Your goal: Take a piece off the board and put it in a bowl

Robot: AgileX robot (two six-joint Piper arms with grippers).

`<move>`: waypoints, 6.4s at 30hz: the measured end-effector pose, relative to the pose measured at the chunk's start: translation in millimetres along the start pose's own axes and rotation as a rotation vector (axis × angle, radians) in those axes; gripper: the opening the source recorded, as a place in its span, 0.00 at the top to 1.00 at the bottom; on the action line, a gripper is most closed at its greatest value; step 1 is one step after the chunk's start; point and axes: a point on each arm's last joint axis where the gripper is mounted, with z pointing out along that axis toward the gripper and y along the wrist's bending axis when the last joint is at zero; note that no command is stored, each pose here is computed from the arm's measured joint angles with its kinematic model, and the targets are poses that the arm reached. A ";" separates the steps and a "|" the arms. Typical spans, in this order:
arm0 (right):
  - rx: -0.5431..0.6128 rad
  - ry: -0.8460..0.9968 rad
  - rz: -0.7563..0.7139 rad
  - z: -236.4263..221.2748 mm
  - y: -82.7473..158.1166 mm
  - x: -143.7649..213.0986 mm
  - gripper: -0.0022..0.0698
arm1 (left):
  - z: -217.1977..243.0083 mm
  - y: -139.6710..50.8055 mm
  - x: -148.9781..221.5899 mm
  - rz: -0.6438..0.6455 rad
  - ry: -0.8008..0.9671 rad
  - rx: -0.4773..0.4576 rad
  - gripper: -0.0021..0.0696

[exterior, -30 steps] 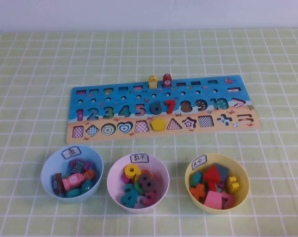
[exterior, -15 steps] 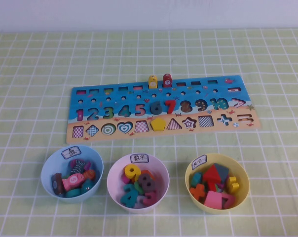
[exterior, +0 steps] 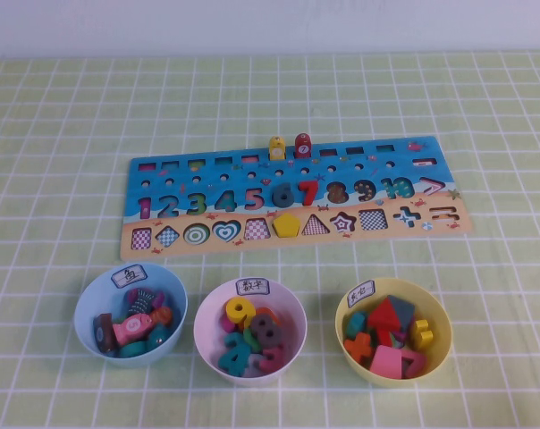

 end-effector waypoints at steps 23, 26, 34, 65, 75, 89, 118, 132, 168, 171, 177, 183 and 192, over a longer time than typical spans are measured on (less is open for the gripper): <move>-0.238 -0.108 0.717 -3.0 16.3 -16.3 0.99 | 0.0 0.0 0.0 0.000 0.000 0.000 0.98; -0.275 -0.056 0.637 -3.5 21.6 -12.4 0.99 | 0.0 0.0 0.0 0.000 0.000 0.000 0.98; -0.271 0.133 0.206 -9.4 42.0 -61.4 0.99 | 0.0 0.0 0.0 0.000 0.000 0.000 0.98; -0.214 0.899 -0.303 156.9 72.5 -223.7 0.99 | 0.0 0.0 0.0 0.000 0.000 0.000 0.98; -0.277 0.879 -0.374 255.7 117.9 -239.8 0.99 | 0.0 0.0 0.0 0.000 0.000 0.000 0.98; -0.364 0.800 -0.612 349.6 214.7 -197.8 0.93 | 0.0 0.0 0.0 0.000 0.000 0.000 0.98; -0.384 0.617 -0.408 434.7 236.1 -113.1 0.41 | 0.0 0.0 0.0 0.000 0.000 0.000 0.98; -0.368 0.604 -0.374 450.2 233.3 -90.4 0.48 | 0.0 0.0 0.0 0.000 0.000 0.000 0.98; -0.364 0.630 -0.371 456.8 230.5 -74.5 0.56 | 0.0 0.0 0.0 0.000 0.000 0.000 0.98; -0.365 0.633 -0.367 457.1 230.6 -73.4 0.63 | 0.0 0.0 0.0 0.000 0.000 0.000 0.98; -0.368 0.636 -0.359 457.7 230.7 -71.6 0.70 | 0.0 0.0 0.0 0.000 0.000 0.000 0.98; -0.370 0.637 -0.357 457.6 230.9 -71.6 0.70 | 0.0 0.0 0.0 0.000 0.000 0.000 0.98; -0.350 0.633 -0.414 453.8 230.8 -85.5 0.79 | 0.0 0.0 0.0 0.000 0.000 0.000 0.98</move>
